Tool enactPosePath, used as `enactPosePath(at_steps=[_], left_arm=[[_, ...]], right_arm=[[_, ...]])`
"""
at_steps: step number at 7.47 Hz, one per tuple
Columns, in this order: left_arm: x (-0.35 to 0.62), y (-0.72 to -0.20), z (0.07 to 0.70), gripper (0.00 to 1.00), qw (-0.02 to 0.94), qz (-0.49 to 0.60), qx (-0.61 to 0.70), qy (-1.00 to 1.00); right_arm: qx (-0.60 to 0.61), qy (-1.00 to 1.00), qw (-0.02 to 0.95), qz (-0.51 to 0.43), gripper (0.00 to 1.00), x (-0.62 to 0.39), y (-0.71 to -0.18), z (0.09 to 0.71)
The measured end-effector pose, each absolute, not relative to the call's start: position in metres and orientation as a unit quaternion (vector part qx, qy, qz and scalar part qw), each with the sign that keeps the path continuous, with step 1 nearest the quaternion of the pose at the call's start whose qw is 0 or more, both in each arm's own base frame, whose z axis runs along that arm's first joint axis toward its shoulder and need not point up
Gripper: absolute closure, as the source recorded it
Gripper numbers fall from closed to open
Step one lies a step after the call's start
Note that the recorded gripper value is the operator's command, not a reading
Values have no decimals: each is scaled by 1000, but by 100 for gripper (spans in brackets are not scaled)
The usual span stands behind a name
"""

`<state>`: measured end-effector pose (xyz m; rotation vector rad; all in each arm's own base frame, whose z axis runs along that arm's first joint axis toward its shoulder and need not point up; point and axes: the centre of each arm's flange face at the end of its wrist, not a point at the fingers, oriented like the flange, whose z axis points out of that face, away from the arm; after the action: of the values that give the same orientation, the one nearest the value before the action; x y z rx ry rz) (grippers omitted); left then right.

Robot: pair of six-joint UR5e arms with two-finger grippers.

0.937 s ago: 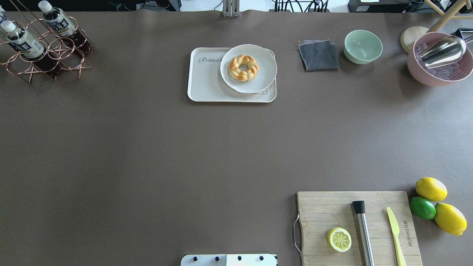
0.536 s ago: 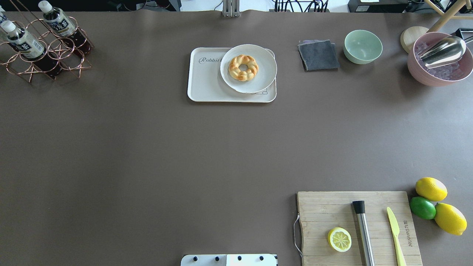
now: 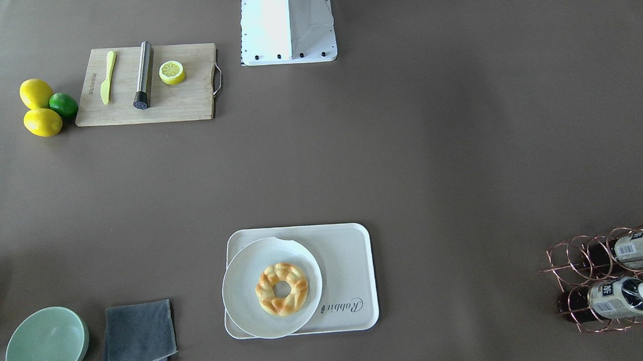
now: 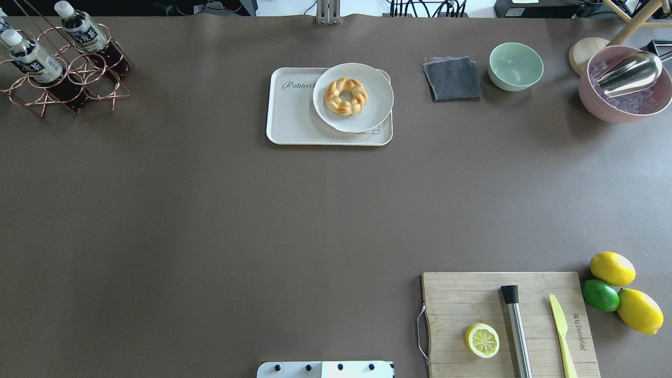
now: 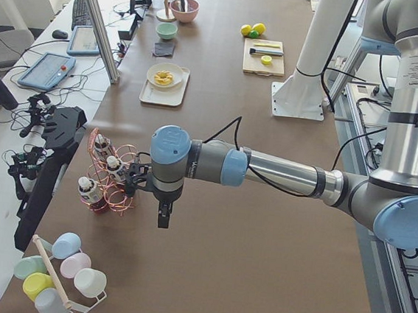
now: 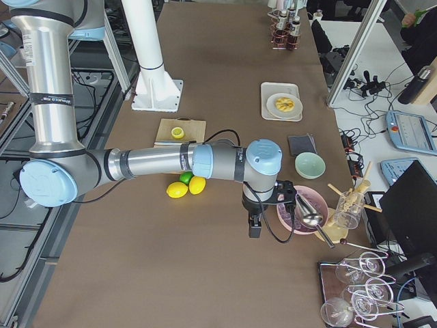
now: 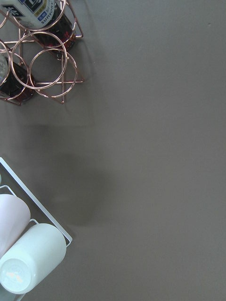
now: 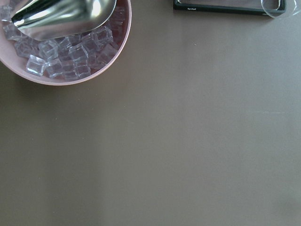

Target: Place tea on tray

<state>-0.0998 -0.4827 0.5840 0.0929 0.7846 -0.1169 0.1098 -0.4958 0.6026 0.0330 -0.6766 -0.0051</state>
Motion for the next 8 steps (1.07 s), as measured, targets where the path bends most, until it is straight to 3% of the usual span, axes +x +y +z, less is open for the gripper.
enactPosePath(at_steps=[8], left_arm=[[-97, -459, 599, 2, 921, -48, 63, 382]], right_arm=[[18, -333, 943, -5, 0, 104, -499, 596]])
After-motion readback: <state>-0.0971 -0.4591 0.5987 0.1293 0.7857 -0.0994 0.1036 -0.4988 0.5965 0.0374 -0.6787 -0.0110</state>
